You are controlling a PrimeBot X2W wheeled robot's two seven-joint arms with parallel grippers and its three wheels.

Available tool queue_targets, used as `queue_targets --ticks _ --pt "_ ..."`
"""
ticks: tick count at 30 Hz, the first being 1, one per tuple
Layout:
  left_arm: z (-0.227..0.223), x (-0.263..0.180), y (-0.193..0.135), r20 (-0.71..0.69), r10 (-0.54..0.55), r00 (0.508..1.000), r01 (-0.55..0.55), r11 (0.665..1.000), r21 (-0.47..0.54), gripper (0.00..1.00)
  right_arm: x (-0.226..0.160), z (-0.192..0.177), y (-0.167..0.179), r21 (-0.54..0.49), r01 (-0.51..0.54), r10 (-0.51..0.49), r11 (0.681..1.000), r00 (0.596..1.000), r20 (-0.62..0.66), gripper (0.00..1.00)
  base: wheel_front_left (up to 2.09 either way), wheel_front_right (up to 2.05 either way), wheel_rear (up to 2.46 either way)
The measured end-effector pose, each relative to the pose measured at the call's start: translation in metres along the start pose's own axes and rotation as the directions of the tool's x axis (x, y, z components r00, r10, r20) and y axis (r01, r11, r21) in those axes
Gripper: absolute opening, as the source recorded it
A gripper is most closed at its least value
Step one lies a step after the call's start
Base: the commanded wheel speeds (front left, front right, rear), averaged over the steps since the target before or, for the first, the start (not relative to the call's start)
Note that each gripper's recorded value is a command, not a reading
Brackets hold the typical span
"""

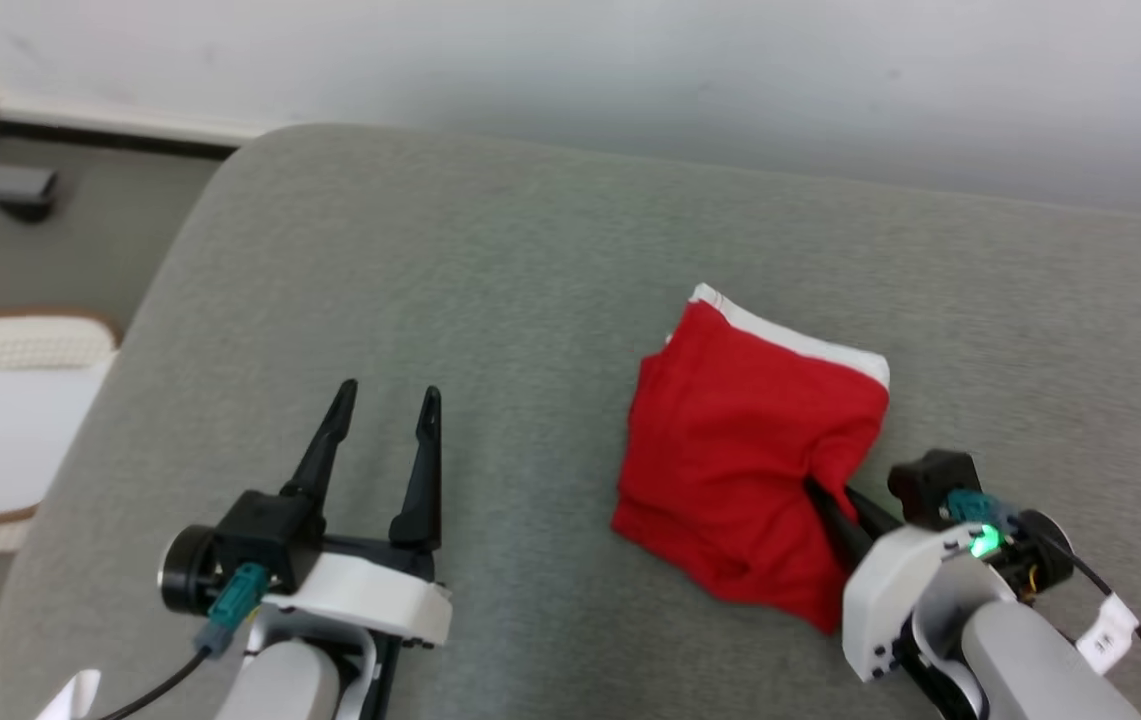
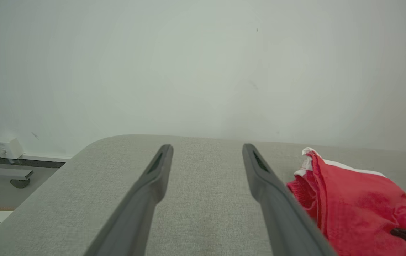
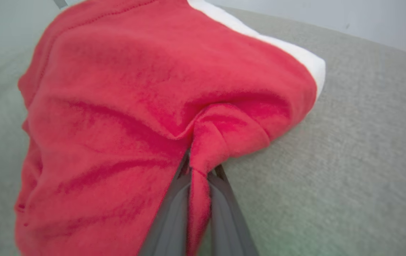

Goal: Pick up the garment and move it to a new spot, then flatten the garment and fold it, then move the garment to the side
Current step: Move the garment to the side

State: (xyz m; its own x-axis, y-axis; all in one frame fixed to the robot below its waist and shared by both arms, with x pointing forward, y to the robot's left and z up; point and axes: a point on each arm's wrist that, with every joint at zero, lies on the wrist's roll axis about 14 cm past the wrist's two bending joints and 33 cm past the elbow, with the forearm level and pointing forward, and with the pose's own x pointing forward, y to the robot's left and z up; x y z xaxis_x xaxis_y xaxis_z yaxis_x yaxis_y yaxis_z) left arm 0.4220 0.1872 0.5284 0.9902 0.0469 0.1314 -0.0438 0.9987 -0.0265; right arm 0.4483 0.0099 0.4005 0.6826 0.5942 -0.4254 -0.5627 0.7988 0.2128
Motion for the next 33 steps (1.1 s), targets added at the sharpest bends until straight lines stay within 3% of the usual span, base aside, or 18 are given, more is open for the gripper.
queue_targets --ticks 8,14,20,26,33 --pt "0.000 0.010 -0.042 0.017 -0.116 0.993 0.117 0.993 -0.030 1.00 -0.076 -0.012 -0.058 -0.054 0.158 -0.157 0.986 0.987 0.026 0.00 0.00 0.00 0.00" --pt "0.003 0.019 -0.096 0.045 -0.255 0.966 0.257 0.965 -0.058 1.00 -0.145 -0.016 -0.108 -0.071 0.322 -0.321 0.944 0.947 0.028 0.00 0.00 0.00 0.00" --pt "0.000 0.031 -0.136 0.061 -0.355 0.933 0.359 0.930 -0.079 1.00 -0.190 -0.018 -0.147 -0.145 0.420 -0.424 0.896 0.906 0.000 0.00 0.00 0.00 0.00" --pt "-0.014 0.046 -0.150 0.048 -0.391 0.919 0.393 0.915 -0.090 1.00 -0.237 -0.012 -0.217 -0.274 0.539 -0.571 0.797 0.819 -0.051 0.00 0.00 0.00 0.00" --pt "-0.028 0.064 -0.154 0.048 -0.404 0.913 0.407 0.909 -0.093 1.00 -0.296 -0.005 -0.300 -0.344 0.682 -0.747 0.645 0.657 -0.099 0.00 0.00 0.00 0.00"
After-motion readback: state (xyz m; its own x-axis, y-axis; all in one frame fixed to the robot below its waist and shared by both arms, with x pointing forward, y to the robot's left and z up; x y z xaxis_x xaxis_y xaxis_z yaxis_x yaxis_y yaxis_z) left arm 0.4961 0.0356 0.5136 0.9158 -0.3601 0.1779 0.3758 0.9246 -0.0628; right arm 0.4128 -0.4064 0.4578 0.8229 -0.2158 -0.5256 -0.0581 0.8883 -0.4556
